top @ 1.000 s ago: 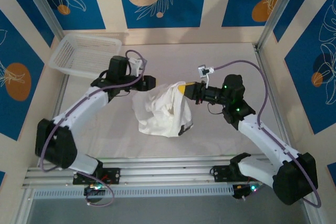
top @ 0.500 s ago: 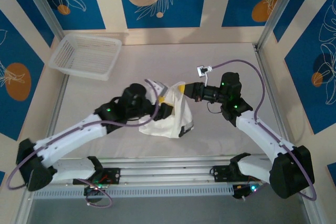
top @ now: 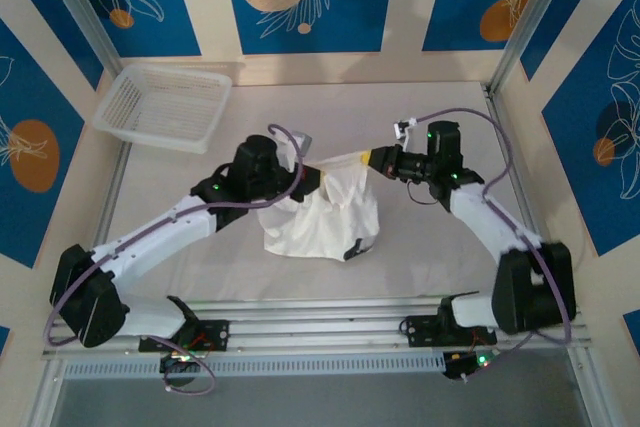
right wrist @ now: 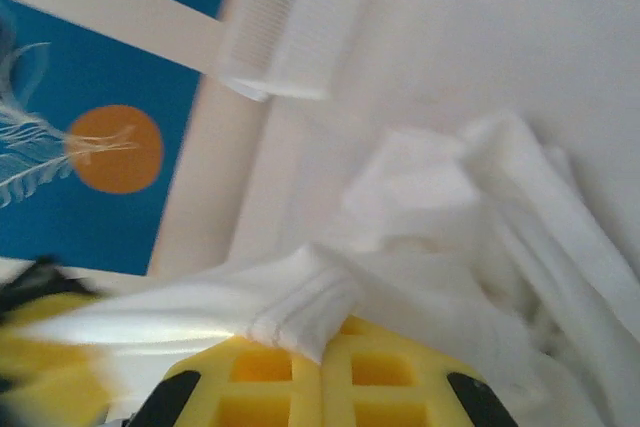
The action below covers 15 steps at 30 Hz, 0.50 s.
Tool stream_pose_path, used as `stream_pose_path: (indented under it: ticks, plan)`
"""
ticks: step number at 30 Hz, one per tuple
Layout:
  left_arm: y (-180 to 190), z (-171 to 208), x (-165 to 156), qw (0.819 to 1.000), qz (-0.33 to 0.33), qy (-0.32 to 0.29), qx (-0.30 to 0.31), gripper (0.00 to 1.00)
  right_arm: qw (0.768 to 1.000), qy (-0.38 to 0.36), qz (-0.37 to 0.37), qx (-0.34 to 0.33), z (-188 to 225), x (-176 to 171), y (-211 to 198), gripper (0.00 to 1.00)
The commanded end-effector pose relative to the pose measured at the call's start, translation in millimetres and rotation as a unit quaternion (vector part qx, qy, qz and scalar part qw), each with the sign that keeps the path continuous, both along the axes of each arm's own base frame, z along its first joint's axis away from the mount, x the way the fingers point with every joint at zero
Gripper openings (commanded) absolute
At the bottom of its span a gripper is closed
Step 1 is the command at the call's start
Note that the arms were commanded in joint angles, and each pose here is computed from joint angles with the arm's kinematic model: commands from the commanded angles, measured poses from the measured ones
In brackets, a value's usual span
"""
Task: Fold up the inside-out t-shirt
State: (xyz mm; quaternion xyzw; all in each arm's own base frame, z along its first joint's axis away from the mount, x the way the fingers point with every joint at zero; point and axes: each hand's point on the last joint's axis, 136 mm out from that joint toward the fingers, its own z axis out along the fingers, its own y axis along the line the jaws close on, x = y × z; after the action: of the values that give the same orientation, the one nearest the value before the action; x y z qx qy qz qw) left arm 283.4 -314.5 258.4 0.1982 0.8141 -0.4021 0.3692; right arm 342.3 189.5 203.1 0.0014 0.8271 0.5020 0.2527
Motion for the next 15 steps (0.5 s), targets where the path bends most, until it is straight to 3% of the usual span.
stream_pose_path:
  ticks: [1,3,6,10,12,15]
  plan:
    - [-6.2,40.1,-28.8,0.986,-0.091,0.063,-0.127,0.0,0.996,0.067,0.041,-0.037,-34.3,-4.4,4.3,0.08]
    - [-2.0,36.2,-24.1,0.987,-0.077,0.069,-0.122,0.0,0.998,0.039,0.055,-0.018,-13.5,-10.3,15.6,0.3]
    - [-1.5,25.6,-15.8,0.989,-0.062,0.086,-0.108,0.0,0.999,-0.025,-0.011,-0.036,17.0,-15.8,-2.2,0.45]
    - [-5.0,15.3,-9.1,0.988,-0.054,0.103,-0.1,0.0,0.976,-0.152,-0.127,-0.095,43.5,-39.9,-30.6,0.45]
    - [-6.6,12.9,-7.2,0.988,-0.054,0.107,-0.098,0.0,0.964,-0.225,-0.092,-0.106,56.9,-65.1,-9.5,0.34]
    - [-8.3,11.6,-5.3,0.987,-0.054,0.112,-0.098,0.0,0.938,-0.311,-0.015,-0.15,60.2,-94.1,33.1,0.36]
